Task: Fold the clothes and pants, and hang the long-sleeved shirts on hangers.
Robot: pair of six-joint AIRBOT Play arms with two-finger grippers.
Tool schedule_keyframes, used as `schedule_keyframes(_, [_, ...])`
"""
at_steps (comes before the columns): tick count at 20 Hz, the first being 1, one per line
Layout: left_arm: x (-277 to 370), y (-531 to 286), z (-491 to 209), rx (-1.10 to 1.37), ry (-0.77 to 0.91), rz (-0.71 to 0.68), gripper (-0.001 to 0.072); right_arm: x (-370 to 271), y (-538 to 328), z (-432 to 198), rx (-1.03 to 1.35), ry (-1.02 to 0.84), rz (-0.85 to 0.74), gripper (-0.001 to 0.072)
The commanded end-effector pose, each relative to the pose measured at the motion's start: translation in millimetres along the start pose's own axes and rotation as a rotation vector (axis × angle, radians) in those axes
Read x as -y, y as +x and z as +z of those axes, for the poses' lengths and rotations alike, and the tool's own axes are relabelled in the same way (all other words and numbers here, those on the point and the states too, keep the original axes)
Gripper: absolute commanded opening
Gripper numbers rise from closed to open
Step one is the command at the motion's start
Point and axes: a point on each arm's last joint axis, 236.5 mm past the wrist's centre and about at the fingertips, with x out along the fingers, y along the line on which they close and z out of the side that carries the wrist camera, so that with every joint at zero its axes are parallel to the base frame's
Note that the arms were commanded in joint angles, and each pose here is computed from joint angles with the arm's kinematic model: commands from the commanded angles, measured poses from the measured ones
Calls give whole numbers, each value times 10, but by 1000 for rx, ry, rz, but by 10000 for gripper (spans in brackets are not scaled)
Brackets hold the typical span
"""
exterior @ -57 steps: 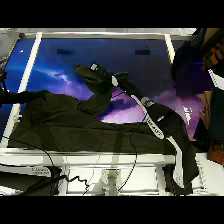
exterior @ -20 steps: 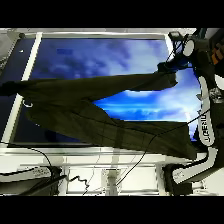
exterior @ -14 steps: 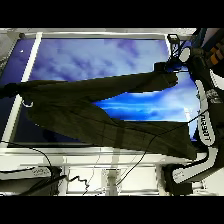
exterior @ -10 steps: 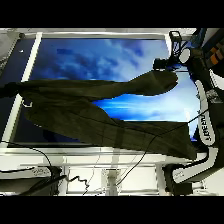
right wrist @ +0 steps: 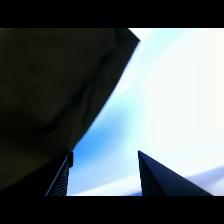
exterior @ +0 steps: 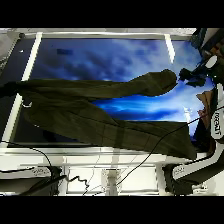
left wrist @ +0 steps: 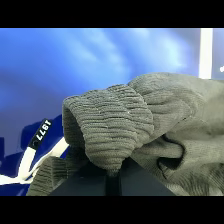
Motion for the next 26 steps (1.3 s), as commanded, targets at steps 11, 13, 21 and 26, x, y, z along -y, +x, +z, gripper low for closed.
schedule_keyframes(11, [-6, 3, 0, 0, 0, 2, 47, -254, 1049, -147, -52, 119, 60, 453])
schedule_keyframes(13, [-6, 3, 1, 1, 0, 2, 48, -215, 1089, -40, -5, 122, 48, 451])
schedule_keyframes(21, [-6, 3, 0, 1, 0, 2, 48, -115, 1194, 236, 117, 148, 23, 149])
schedule_keyframes(26, [-7, 5, -1, 0, -1, 1, 48, -38, 1327, -35, 9, 148, -13, 15])
